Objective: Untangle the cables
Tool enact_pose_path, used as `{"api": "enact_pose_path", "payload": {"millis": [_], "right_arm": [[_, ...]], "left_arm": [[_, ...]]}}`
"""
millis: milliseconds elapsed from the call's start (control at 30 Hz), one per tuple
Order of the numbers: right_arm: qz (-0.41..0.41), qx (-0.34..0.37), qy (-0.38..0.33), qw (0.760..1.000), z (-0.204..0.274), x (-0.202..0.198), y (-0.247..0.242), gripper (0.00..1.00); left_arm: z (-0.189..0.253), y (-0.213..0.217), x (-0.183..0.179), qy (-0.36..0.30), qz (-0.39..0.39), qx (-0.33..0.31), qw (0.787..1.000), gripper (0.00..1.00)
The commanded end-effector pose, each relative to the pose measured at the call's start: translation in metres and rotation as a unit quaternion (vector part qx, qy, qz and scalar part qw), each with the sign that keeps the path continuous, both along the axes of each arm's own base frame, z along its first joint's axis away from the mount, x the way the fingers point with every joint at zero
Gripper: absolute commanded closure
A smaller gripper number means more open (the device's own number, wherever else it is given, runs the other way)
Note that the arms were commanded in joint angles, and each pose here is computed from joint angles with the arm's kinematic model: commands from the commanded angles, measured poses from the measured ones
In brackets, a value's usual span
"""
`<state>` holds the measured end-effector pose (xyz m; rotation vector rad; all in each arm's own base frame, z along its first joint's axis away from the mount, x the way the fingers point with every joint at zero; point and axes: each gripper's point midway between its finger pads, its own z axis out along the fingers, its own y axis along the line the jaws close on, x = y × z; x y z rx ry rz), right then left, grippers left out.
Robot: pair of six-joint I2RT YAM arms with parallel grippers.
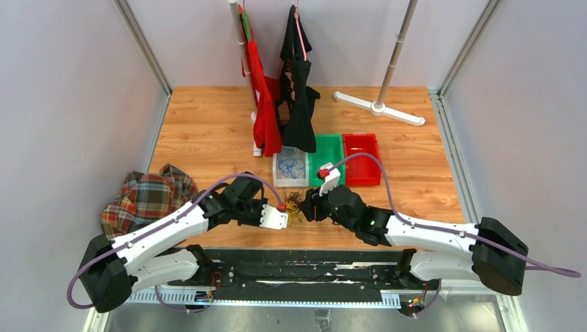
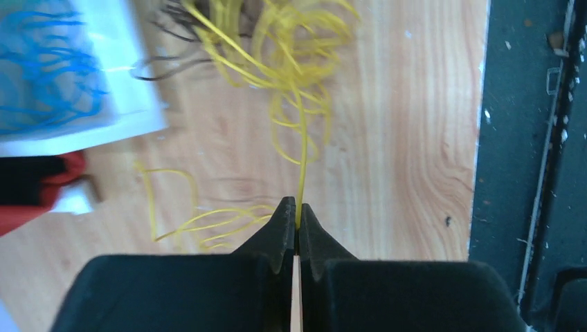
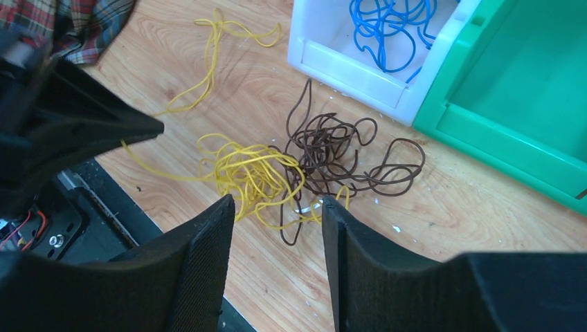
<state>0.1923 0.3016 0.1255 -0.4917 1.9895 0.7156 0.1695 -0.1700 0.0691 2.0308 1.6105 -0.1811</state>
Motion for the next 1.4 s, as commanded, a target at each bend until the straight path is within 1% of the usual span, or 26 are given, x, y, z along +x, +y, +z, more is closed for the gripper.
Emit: {"api": "enact_pose_path", "payload": {"millis": [0,133,233,300,533,800,967,1167,1367], "right_arm": [[0.031,0.032,-0.023,0.999,0.026,-0.009,0.015,0.48],[0.057,0.035,-0.049,0.997,0.042,-0.021,0.026,0.44],[0.065,0.030,-0.069,0.995,0.051,-0.028,0.033,0.44],[0.066,0.027,-0.083,0.994,0.058,-0.030,0.037,0.43],[0.064,0.028,-0.117,0.991,0.085,-0.031,0.049,0.43],[0.060,0.021,-0.117,0.991,0.085,-0.028,0.055,0.44],[0.050,0.021,-0.131,0.990,0.087,-0.021,0.060,0.49],[0.046,0.008,-0.138,0.989,0.085,-0.016,0.066,0.57],[0.045,0.004,-0.138,0.989,0.081,-0.013,0.072,0.58]], "left_arm": [[0.066,-0.019,0.014,-0.043,0.031,-0.075,0.996,0.99],[0.108,-0.033,-0.003,0.010,0.043,-0.130,0.991,0.99],[0.123,-0.037,-0.014,0.059,0.068,-0.140,0.986,0.99],[0.131,-0.038,-0.016,0.072,0.081,-0.147,0.983,0.99],[0.150,-0.039,-0.017,0.073,0.089,-0.160,0.980,0.99],[0.161,-0.042,-0.020,0.088,0.101,-0.171,0.976,0.99],[0.168,-0.042,-0.026,0.093,0.089,-0.178,0.976,1.00],[0.180,-0.044,-0.032,0.102,0.072,-0.182,0.975,0.99],[0.195,-0.051,-0.043,0.123,0.047,-0.200,0.971,0.99]]}}
